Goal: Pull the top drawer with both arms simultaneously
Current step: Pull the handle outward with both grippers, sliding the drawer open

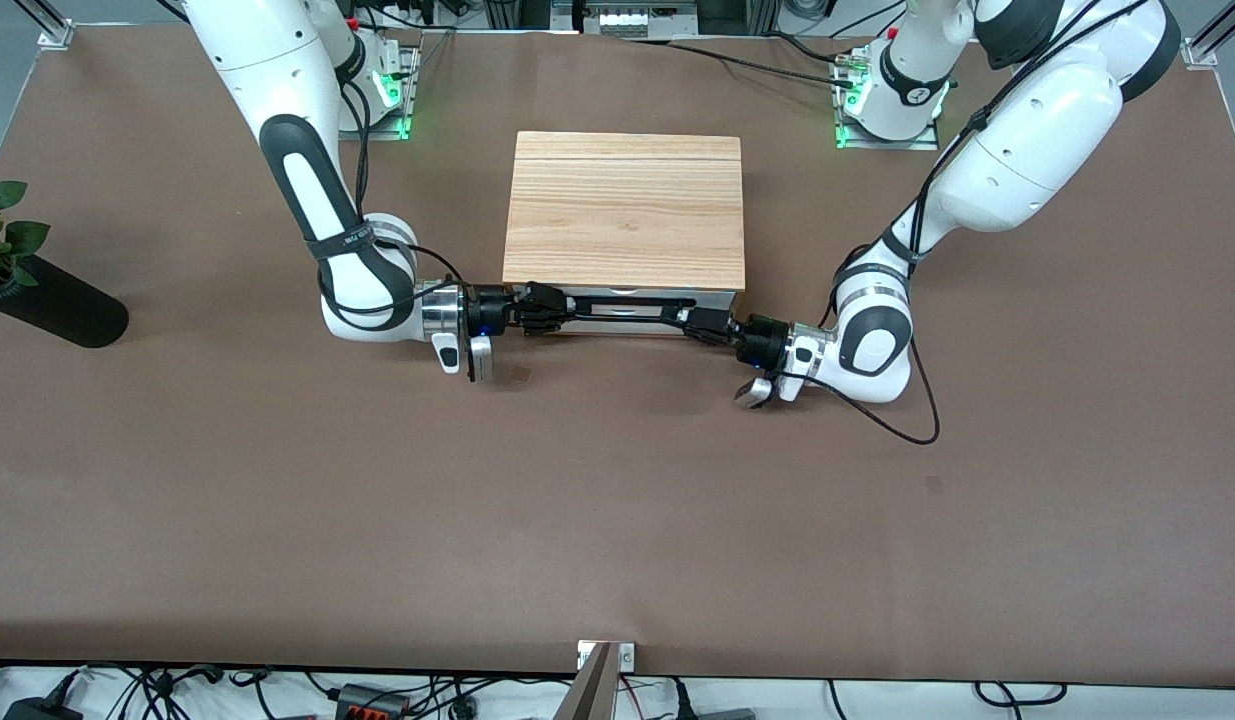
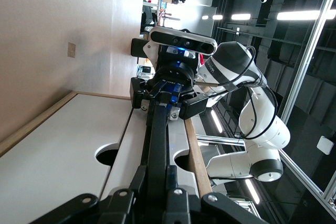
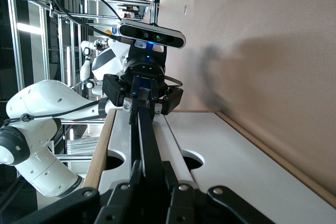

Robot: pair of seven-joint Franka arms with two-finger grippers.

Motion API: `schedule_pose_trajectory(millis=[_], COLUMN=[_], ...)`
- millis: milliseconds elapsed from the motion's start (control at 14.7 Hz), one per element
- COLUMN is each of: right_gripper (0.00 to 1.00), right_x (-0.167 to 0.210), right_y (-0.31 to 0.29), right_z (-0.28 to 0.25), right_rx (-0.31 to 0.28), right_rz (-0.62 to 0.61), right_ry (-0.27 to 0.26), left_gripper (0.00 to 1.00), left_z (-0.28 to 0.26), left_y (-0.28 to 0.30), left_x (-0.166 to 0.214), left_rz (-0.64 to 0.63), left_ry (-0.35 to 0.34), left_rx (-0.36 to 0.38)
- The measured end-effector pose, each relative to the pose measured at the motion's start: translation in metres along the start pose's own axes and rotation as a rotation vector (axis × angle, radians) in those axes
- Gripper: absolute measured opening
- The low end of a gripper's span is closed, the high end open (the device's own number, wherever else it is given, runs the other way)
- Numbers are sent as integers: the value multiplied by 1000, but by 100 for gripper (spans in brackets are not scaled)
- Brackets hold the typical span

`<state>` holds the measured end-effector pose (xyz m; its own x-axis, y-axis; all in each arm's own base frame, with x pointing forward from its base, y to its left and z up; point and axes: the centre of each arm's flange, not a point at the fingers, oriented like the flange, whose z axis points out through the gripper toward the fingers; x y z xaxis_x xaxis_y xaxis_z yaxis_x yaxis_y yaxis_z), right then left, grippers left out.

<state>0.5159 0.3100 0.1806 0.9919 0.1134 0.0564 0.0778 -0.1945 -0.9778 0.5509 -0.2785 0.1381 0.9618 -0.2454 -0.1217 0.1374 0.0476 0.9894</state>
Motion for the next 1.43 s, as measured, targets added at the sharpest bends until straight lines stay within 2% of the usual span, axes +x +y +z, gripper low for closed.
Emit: schedule_pose_trajectory(millis=[682,1432], right_gripper=[18,18], right_x=[6,57], right_y=[-2,-3], right_z=[-2,-3], right_rx=[-10,-24], right_rz=[-11,-66], right_ry=[15,67], left_gripper=[19,19], left_z=[-1,-20], left_y=[6,20], left_x=[8,48], left_rz=[25,142], left_ry=[15,77], left_rx=[16,44])
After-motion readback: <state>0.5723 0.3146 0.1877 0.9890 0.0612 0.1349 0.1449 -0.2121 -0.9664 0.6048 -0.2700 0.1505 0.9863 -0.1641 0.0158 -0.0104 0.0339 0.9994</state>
